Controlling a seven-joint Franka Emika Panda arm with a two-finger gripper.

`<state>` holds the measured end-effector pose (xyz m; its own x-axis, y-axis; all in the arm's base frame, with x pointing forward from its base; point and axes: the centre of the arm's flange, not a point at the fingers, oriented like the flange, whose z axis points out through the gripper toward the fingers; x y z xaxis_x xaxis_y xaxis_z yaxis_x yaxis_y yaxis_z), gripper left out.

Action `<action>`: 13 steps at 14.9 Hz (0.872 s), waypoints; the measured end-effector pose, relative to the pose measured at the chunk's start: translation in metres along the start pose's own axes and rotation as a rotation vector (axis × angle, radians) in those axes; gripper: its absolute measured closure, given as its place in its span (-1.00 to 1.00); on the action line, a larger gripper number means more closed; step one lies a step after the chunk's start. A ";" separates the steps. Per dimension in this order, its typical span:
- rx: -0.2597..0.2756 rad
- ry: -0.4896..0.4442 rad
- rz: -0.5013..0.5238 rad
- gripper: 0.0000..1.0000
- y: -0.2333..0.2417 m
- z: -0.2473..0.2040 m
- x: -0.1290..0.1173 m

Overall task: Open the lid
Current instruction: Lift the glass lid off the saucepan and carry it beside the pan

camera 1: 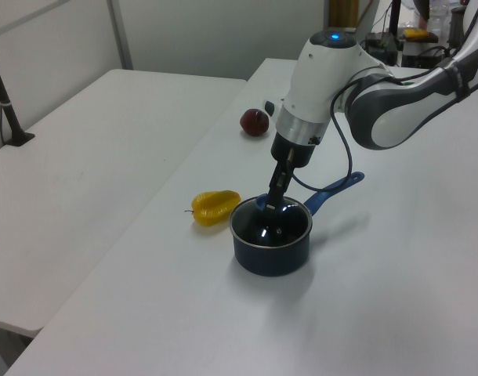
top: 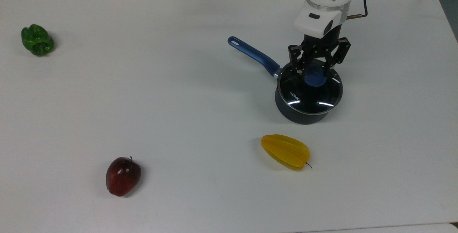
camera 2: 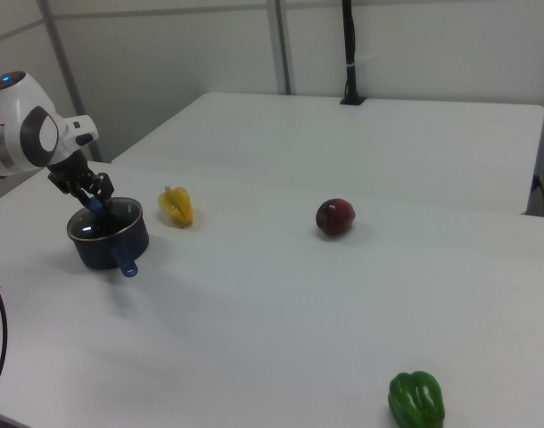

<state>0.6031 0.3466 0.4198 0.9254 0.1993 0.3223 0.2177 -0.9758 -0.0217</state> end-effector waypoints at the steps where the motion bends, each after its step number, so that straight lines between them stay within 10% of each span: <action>1: 0.001 0.003 0.002 -0.22 0.000 -0.002 0.001; 13: -0.069 0.008 0.162 -0.22 0.096 -0.076 0.033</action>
<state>0.6306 0.2530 0.4998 0.9441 0.0388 0.3273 0.0441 -0.9990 -0.0089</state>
